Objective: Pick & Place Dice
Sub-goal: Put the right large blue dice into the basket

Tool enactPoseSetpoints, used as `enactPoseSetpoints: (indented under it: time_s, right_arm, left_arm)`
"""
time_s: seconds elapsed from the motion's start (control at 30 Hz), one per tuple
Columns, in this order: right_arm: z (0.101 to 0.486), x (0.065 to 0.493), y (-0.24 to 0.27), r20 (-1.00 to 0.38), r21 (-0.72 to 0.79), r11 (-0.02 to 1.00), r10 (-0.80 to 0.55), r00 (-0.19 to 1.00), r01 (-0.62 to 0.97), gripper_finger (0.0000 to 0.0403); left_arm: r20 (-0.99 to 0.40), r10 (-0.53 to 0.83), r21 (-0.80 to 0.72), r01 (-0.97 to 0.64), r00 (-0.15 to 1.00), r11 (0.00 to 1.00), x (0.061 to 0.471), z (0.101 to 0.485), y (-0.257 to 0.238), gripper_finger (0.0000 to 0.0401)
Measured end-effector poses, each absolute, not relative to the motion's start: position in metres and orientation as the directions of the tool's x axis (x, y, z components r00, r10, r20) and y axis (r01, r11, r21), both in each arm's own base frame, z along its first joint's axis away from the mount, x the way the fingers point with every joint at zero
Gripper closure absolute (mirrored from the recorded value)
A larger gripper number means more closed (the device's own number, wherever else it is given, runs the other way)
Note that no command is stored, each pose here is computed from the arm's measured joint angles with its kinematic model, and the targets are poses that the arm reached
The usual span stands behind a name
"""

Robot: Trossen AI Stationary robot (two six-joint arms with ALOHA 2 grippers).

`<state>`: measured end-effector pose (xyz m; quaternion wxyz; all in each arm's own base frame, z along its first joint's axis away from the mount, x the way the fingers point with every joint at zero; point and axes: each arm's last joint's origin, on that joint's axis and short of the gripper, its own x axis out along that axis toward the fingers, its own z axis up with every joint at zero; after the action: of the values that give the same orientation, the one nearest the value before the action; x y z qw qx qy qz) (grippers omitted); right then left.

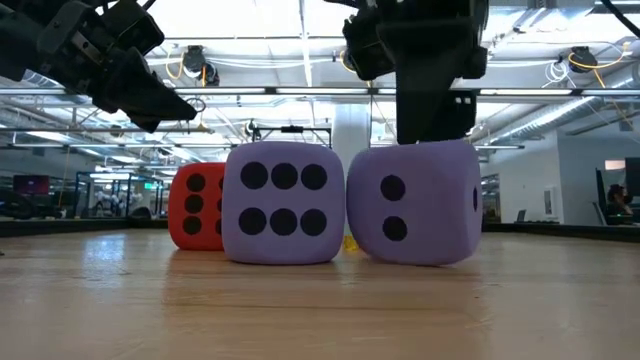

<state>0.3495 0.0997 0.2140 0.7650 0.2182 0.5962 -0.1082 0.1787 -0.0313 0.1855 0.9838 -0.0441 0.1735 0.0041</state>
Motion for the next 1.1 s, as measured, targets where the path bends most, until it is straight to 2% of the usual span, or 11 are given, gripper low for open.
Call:
enactPoseSetpoints:
  time_s: [0.37,0.57,0.83,1.1]
  right_arm:
    - [0.2,0.356,0.101,-0.965,0.19,0.906,0.101,0.241,0.38,0.0025]
    - [0.191,0.356,0.104,-0.974,0.159,0.919,0.087,0.209,0.36,0.0025]
    - [0.198,0.354,0.095,-0.974,0.094,0.929,0.012,0.225,0.358,0.0027]
    - [0.217,0.349,0.082,-0.949,-0.021,0.951,-0.117,0.293,0.31,0.007]
  left_arm:
    - [-0.341,-0.008,-0.084,-0.022,0.94,0.996,0.179,0.186,-0.031,0.0366]
    - [-0.363,-0.11,-0.128,0.068,0.925,0.989,0.179,0.183,-0.035,0.0366]
    - [-0.402,-0.128,-0.149,0.073,0.907,0.986,0.2,0.189,-0.044,0.0366]
    - [-0.397,-0.127,-0.143,0.075,0.909,0.987,0.226,0.205,-0.049,0.0366]
